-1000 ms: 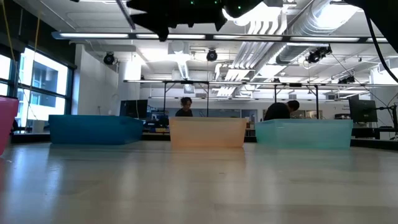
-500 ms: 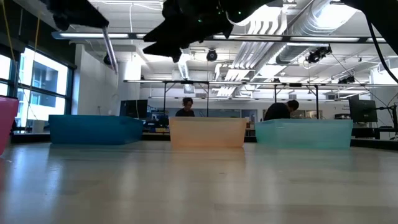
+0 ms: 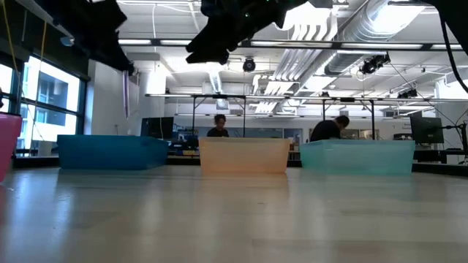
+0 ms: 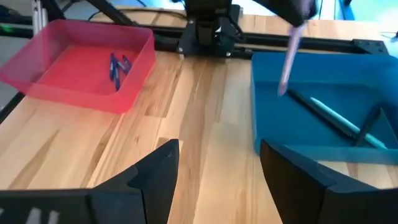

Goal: Sort crayons/erasers/pens/pencils in bins
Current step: Put the purple pen into the blue bin, then return to Home Position

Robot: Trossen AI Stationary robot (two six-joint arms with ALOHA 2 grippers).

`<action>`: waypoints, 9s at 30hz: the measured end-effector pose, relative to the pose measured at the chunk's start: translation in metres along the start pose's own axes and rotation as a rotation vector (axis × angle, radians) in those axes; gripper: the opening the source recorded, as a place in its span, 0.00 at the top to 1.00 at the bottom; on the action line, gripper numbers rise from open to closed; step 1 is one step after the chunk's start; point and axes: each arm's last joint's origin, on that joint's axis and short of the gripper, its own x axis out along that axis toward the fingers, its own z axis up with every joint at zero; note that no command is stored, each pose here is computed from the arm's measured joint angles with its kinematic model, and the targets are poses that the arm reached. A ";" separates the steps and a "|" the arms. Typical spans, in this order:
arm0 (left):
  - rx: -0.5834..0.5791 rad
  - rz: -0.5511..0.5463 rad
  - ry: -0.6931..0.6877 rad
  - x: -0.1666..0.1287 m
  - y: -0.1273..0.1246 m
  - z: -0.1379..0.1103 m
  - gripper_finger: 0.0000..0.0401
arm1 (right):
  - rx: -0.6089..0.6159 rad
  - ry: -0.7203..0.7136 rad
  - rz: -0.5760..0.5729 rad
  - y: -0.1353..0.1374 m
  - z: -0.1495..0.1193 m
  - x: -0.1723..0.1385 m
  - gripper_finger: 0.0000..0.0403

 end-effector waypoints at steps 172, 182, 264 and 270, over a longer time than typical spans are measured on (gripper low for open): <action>0.059 -0.696 -0.631 0.020 -0.009 -0.098 0.66 | 0.258 -0.529 -0.250 0.138 -0.281 -0.190 0.46; 0.117 -0.674 -0.611 0.022 -0.009 -0.101 0.66 | 0.265 -0.529 -0.248 0.138 -0.281 -0.190 0.46; 0.115 -0.557 -0.589 0.020 0.002 -0.110 0.66 | 0.345 -0.462 -0.235 0.138 -0.287 -0.187 0.46; 0.115 -0.557 -0.589 0.020 0.002 -0.110 0.66 | 0.345 -0.461 -0.234 0.138 -0.287 -0.187 0.46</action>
